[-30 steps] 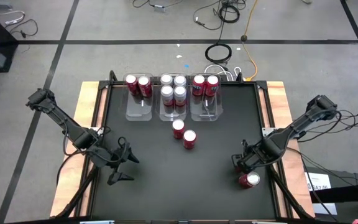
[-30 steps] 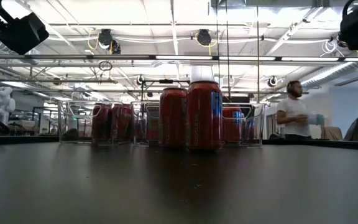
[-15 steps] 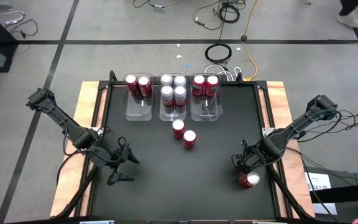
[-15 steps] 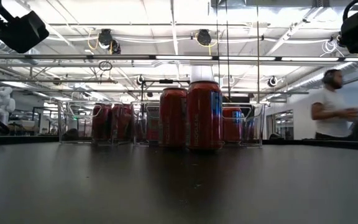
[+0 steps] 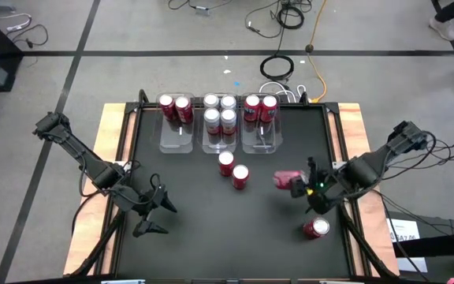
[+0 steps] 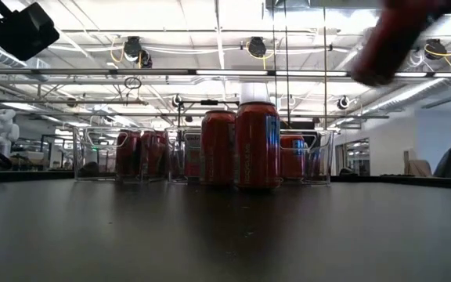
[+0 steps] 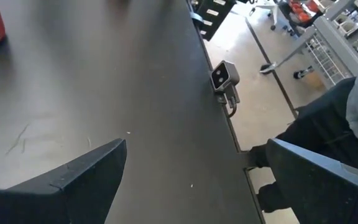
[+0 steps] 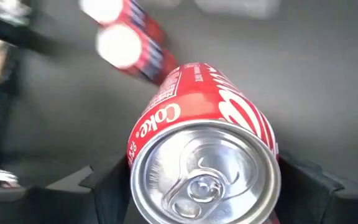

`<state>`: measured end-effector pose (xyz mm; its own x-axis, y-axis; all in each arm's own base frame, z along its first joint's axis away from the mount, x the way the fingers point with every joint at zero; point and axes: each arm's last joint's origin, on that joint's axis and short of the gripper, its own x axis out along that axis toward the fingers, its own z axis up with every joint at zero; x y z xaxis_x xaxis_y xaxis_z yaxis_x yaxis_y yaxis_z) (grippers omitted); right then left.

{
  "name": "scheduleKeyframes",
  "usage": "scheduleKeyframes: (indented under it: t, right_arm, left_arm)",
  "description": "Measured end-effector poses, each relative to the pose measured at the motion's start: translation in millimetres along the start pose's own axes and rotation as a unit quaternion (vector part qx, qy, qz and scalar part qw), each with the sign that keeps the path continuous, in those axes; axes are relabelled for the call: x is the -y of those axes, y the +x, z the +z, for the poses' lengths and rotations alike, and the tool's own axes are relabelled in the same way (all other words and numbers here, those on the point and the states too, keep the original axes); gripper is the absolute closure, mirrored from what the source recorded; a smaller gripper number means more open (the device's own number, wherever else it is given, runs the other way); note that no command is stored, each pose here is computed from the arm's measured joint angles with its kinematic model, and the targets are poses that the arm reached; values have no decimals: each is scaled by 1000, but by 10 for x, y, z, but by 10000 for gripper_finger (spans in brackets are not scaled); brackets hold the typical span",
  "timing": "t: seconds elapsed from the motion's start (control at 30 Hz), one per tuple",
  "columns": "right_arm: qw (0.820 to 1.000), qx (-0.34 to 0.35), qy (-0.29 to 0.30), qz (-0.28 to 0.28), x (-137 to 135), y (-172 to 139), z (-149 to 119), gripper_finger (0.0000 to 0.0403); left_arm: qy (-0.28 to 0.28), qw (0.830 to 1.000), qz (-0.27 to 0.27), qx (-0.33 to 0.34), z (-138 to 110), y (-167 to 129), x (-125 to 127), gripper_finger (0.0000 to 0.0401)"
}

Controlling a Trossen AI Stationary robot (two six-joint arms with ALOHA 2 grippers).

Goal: Sort soda cans
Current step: Move the top red soda can to the center of the table

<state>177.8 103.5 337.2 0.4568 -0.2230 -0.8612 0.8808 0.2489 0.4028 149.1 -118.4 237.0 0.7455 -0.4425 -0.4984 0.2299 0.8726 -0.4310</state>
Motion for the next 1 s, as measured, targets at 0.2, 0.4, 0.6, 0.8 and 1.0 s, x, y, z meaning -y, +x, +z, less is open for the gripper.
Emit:
scheduleKeyframes:
  t: [0.2, 0.4, 0.6, 0.8, 1.0]
  right_arm:
    - [991, 68, -83, 78, -606, -98, 327, 113]
    - [966, 89, -194, 145, -1440, 141, 691, 111]
    - [951, 56, -272, 137, -2096, 554, 978, 111]
    - [953, -36, -275, 126, -2231, 1240, 1040, 110]
    - [954, -71, -284, 58, -2181, 1673, 977, 110]
  left_arm:
    - [-1, 1000, 0, 0, 0, 0, 0, 5]
    - [-39, 999, -11, -2, 5, -29, 6, 5]
    - [-42, 999, -28, 10, 33, -99, 18, 5]
    - [-43, 998, -37, 22, 54, -172, 22, 5]
    - [-43, 998, -37, 22, 53, -181, 21, 5]
